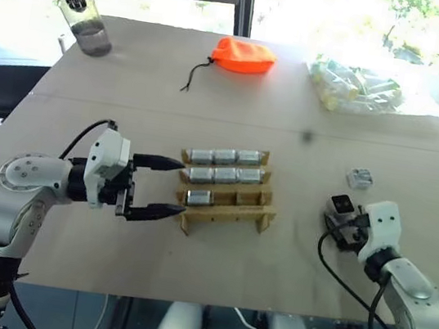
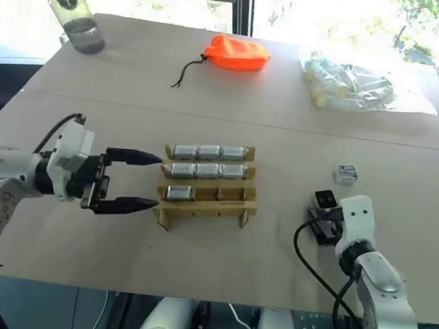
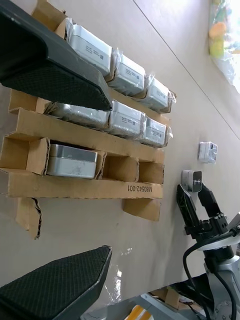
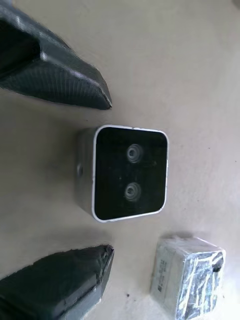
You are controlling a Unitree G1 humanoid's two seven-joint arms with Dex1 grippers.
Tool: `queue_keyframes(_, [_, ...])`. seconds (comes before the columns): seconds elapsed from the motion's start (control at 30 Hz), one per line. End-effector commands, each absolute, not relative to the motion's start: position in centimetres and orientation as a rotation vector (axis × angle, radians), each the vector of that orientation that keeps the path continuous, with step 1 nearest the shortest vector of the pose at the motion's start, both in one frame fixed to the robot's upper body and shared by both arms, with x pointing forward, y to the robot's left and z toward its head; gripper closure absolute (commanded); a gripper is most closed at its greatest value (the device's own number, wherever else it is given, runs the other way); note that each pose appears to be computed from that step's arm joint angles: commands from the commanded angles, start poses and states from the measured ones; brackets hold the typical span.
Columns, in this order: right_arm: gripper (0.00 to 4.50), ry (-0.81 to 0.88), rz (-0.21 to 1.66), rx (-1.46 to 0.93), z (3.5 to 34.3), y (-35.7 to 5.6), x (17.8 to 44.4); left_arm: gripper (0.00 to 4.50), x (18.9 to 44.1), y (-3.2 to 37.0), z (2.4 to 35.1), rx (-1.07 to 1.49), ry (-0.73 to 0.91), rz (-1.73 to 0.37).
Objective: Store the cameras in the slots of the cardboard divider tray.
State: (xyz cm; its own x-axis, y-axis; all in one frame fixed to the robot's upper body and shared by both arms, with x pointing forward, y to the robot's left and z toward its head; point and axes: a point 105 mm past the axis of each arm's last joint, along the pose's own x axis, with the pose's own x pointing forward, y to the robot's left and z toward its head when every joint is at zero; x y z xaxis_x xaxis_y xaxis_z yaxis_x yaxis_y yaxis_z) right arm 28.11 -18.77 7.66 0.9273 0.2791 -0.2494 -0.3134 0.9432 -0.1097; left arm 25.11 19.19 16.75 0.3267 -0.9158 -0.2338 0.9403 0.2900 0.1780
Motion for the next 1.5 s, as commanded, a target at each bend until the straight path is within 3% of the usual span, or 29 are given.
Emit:
queue_keyframes(0.03, [1.93, 0.177, 0.321, -0.153, 8.8, -18.4, 28.5, 0.0, 24.9, 19.4, 17.9, 0.346, 0.045, -1.219])
queue_keyframes(0.07, [2.46, 0.175, 0.323, -0.159, 8.8, -18.4, 28.5, 0.0, 24.9, 19.4, 17.9, 0.344, 0.045, -1.216])
queue_keyframes(0.1, [2.65, 0.173, 0.324, -0.163, 8.9, -18.4, 28.5, 0.0, 24.9, 19.4, 17.9, 0.343, 0.044, -1.213])
queue_keyframes(0.33, [2.64, 0.104, 0.376, -0.175, 10.6, -17.8, 28.3, 0.0, 25.1, 19.6, 17.7, 0.328, 0.061, -1.192])
queue_keyframes(0.57, [2.64, -0.201, 0.734, -0.561, 15.5, -12.5, 28.4, 0.0, 26.3, 18.3, 17.5, 0.274, 0.118, -1.173])
queue_keyframes(0.73, [2.64, -0.416, 0.962, -0.871, 17.4, -8.5, 29.3, 0.0, 27.2, 17.1, 18.2, 0.219, 0.159, -1.245])
queue_keyframes(0.97, [2.64, -0.71, 1.162, -1.236, 17.4, -3.9, 30.3, 0.0, 28.8, 16.1, 18.5, 0.16, 0.252, -1.256])
queue_keyframes(1.2, [2.64, -0.968, 1.198, -1.282, 18.0, 0.5, 29.6, 0.0, 29.5, 15.4, 18.4, 0.191, 0.29, -1.248])
queue_keyframes(1.5, [2.64, -0.991, 1.232, -1.282, 16.3, 1.2, 29.0, 0.0, 29.1, 15.1, 18.4, 0.165, 0.311, -1.292])
